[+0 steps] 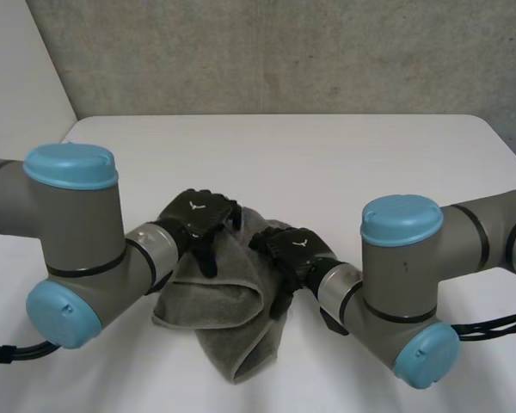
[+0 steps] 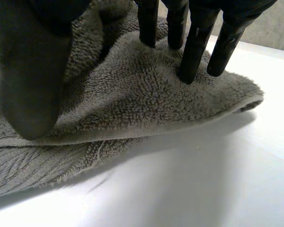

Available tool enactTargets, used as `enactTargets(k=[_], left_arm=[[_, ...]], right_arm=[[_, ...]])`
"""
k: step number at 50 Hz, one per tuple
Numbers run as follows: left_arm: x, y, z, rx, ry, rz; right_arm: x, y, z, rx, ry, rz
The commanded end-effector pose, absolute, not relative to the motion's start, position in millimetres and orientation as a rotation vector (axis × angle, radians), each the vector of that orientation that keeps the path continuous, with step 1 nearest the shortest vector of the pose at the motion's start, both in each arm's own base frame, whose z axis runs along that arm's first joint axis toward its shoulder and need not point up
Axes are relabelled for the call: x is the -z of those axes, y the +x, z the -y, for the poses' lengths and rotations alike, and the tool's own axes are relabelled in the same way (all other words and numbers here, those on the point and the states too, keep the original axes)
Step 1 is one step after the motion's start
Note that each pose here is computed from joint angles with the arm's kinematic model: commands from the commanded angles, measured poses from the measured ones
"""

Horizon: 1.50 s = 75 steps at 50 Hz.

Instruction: Fold the towel.

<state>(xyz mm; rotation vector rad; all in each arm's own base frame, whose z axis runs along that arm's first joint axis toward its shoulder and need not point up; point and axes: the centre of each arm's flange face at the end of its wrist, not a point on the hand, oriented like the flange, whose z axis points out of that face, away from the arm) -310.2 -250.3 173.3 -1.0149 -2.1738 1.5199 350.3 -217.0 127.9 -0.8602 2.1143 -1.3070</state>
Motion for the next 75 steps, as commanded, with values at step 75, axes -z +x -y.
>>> enactTargets(k=[75], left_arm=[[-298.6, -274.9, 293.0, -2.032, -0.229, 1.987]], right_arm=[[-259.3, 296.2, 233.0, 1.552, -0.666, -2.252]])
